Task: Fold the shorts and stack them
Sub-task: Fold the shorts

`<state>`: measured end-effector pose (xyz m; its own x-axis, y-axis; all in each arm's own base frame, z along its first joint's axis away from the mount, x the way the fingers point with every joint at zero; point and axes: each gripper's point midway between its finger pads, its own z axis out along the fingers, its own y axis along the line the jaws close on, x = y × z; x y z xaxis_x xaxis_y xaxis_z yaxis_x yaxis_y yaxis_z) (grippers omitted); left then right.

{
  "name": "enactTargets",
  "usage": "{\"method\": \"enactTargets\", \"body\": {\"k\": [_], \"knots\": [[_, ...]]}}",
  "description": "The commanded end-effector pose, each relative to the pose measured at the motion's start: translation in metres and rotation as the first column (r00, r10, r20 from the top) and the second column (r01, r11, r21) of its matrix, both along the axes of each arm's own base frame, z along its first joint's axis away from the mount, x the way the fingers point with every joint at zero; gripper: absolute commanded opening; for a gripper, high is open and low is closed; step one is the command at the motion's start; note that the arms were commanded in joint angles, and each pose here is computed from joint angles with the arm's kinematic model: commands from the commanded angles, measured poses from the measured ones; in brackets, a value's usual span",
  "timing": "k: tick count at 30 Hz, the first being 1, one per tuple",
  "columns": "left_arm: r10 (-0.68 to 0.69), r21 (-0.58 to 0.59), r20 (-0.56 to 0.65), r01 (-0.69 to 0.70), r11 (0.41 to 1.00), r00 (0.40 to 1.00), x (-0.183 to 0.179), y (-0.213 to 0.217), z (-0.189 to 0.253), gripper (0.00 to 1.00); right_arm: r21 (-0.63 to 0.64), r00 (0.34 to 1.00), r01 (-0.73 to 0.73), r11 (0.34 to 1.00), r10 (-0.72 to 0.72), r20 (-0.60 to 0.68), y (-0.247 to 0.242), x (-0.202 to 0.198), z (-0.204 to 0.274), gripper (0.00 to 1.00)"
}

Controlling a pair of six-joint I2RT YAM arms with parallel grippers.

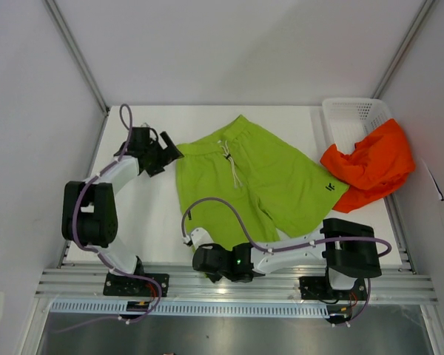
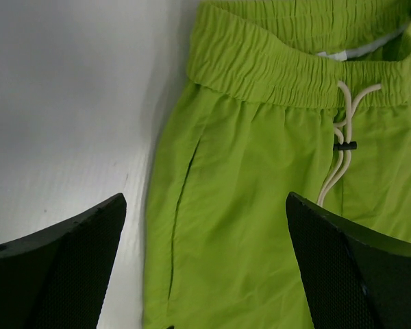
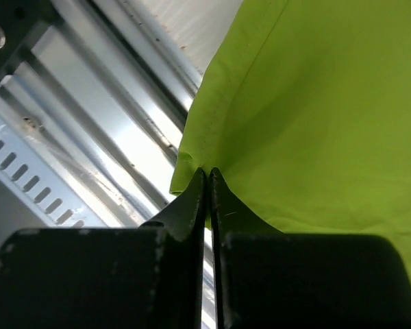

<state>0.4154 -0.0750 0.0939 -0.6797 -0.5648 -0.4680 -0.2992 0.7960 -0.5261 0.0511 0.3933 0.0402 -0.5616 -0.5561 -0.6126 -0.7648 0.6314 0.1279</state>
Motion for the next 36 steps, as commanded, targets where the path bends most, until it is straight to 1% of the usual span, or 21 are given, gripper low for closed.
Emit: {"method": "enactTargets", "body": {"k": [1,4,6,7,8,12,15,16,17,20,21,22,24,25,27,28,30,31,33,34,36], "knots": [[-0.055,0.014,0.020,0.055,0.998,0.998,0.013,-0.018,-0.003,0.99,0.117,1.000,0.027,0.993,-0.026,-0.010,0.019,-0.008,0.021,0.00],[-0.039,0.039,0.036,0.038,0.999,0.999,0.028,-0.016,-0.004,0.98,0.144,1.000,0.011,0.989,-0.008,-0.019,0.027,-0.014,0.026,0.00],[-0.035,0.049,0.050,0.033,0.998,0.998,0.039,-0.014,-0.005,0.96,0.158,1.000,0.002,0.987,0.002,-0.029,0.032,-0.016,0.029,0.00],[-0.036,0.052,0.051,0.033,0.998,0.998,0.041,-0.014,-0.008,0.94,0.161,1.000,-0.001,0.987,0.006,-0.031,0.034,-0.017,0.030,0.00],[-0.035,0.055,0.063,0.032,0.998,0.997,0.047,-0.014,-0.005,0.90,0.162,0.999,-0.002,0.987,0.008,-0.033,0.036,-0.017,0.031,0.00],[0.001,0.099,0.056,-0.007,0.995,0.998,0.059,-0.005,-0.012,0.89,0.168,0.999,-0.019,0.986,0.025,-0.038,0.043,-0.022,0.032,0.00],[0.006,0.107,0.079,-0.014,0.994,0.997,0.068,-0.004,-0.012,0.81,0.176,0.999,-0.021,0.984,0.029,-0.042,0.045,-0.024,0.035,0.00],[0.000,0.109,0.073,-0.008,0.994,0.997,0.074,-0.005,-0.014,0.75,0.181,0.998,-0.022,0.983,0.031,-0.046,0.045,-0.025,0.036,0.00],[-0.011,0.105,0.062,0.004,0.994,0.998,0.075,-0.007,-0.017,0.73,0.188,0.998,-0.026,0.982,0.036,-0.050,0.046,-0.026,0.038,0.00],[-0.040,0.108,0.024,0.037,0.994,0.999,0.082,-0.013,-0.025,0.70,0.197,0.997,-0.032,0.980,0.044,-0.057,0.049,-0.028,0.042,0.00],[-0.044,0.120,0.021,0.041,0.992,0.999,0.086,-0.014,-0.024,0.70,0.201,0.997,-0.032,0.979,0.044,-0.057,0.049,-0.028,0.044,0.00],[-0.047,0.153,-0.020,0.050,0.987,0.999,0.082,-0.012,-0.035,0.68,0.198,0.997,-0.032,0.980,0.044,-0.057,0.049,-0.028,0.043,0.00],[-0.048,0.178,-0.027,0.052,0.983,0.998,0.088,-0.011,-0.033,0.66,0.203,0.998,-0.031,0.979,0.043,-0.056,0.050,-0.028,0.046,0.00],[-0.051,0.196,-0.056,0.061,0.979,0.997,0.084,-0.010,-0.038,0.62,0.201,0.998,-0.032,0.979,0.044,-0.055,0.050,-0.027,0.045,0.00],[-0.062,0.220,-0.080,0.078,0.972,0.995,0.089,-0.011,-0.044,0.56,0.207,0.998,-0.032,0.978,0.045,-0.055,0.051,-0.027,0.049,0.00],[-0.061,0.237,-0.134,0.092,0.967,0.989,0.081,-0.010,-0.052,0.48,0.207,0.997,-0.033,0.978,0.046,-0.057,0.050,-0.028,0.051,0.00],[-0.068,0.241,-0.165,0.107,0.965,0.984,0.083,-0.011,-0.061,0.39,0.217,0.998,-0.029,0.976,0.043,-0.056,0.049,-0.028,0.055,0.00],[-0.067,0.240,-0.176,0.109,0.965,0.982,0.081,-0.011,-0.063,0.31,0.220,0.998,-0.027,0.975,0.040,-0.054,0.048,-0.028,0.056,0.00],[-0.058,0.245,-0.170,0.099,0.964,0.984,0.080,-0.010,-0.060,0.04,0.226,0.998,-0.018,0.974,0.031,-0.053,0.045,-0.026,0.061,0.00],[-0.040,0.263,-0.168,0.084,0.961,0.985,0.080,-0.005,-0.058,0.00,0.223,0.998,-0.015,0.975,0.026,-0.049,0.044,-0.025,0.061,0.00],[-0.034,0.274,-0.148,0.074,0.959,0.988,0.082,-0.003,-0.045,0.00,0.216,0.998,-0.020,0.976,0.032,-0.050,0.043,-0.026,0.062,0.00]]}}
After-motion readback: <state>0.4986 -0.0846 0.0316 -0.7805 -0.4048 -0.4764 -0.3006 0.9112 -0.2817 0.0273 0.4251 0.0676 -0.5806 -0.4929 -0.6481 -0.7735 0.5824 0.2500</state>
